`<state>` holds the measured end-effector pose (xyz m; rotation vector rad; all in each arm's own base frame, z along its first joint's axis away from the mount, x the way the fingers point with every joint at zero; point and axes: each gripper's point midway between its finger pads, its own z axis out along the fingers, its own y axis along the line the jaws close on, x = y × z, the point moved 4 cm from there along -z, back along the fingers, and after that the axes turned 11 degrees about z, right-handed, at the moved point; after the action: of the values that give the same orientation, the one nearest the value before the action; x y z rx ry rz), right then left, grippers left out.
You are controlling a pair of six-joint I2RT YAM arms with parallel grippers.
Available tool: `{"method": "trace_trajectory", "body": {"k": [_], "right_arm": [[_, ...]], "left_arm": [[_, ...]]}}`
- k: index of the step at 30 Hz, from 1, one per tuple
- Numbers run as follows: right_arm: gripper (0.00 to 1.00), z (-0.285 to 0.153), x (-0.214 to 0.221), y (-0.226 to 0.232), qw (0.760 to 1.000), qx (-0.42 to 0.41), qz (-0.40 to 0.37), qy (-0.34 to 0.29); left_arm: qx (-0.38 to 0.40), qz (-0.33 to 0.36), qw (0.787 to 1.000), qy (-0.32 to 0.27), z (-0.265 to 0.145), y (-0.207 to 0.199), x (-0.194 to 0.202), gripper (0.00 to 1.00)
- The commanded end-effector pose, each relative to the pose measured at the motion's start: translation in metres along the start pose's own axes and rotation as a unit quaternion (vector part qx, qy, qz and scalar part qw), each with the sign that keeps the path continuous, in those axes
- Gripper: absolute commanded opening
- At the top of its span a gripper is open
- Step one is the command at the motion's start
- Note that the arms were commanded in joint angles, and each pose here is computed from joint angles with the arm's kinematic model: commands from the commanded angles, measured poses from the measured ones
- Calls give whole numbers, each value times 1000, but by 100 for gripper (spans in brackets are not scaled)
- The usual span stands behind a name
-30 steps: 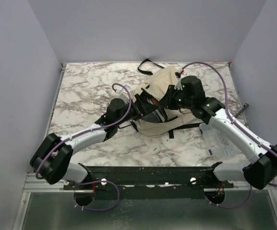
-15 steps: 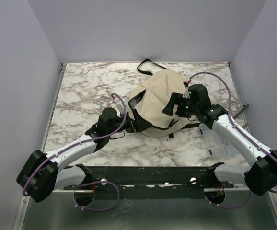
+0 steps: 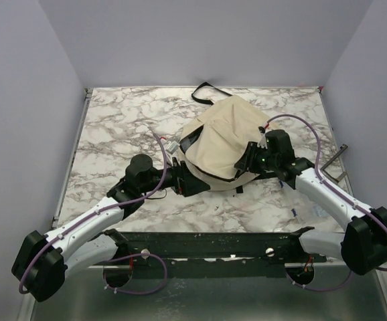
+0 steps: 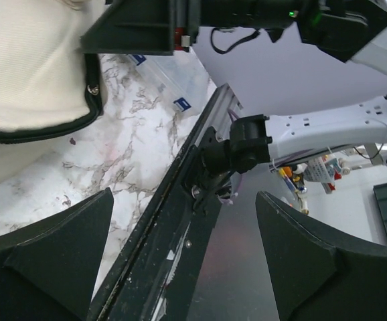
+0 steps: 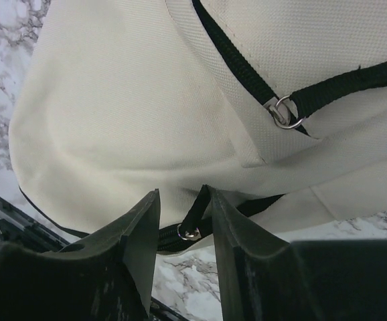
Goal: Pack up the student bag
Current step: Place the book in the student bag, then zip the student bag at the center of the board.
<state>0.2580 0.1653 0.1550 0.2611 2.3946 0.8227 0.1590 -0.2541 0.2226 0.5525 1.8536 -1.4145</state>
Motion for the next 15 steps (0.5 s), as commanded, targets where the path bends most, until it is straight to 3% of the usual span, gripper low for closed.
{"method": "trace_trajectory", "body": {"k": [1,8,9,12,15], "right_arm": [[39,8,2,3,999,-27,-16,-1],[37,16,10,-5,999,-23,-26,14],[33,17,12,-6,999,-23,-23,18],[2,14,22,-1,998,-49,-8,41],[0,1,34,17,994,-85,20,60]], "left_arm": [[34,28,999,8,-12,-12,6,89],[42,44,998,7,-17,-17,6,88],[41,47,998,7,-17,-17,6,88],[32,54,998,7,-19,-15,7,87],[14,68,998,2,-21,-10,7,86]]}}
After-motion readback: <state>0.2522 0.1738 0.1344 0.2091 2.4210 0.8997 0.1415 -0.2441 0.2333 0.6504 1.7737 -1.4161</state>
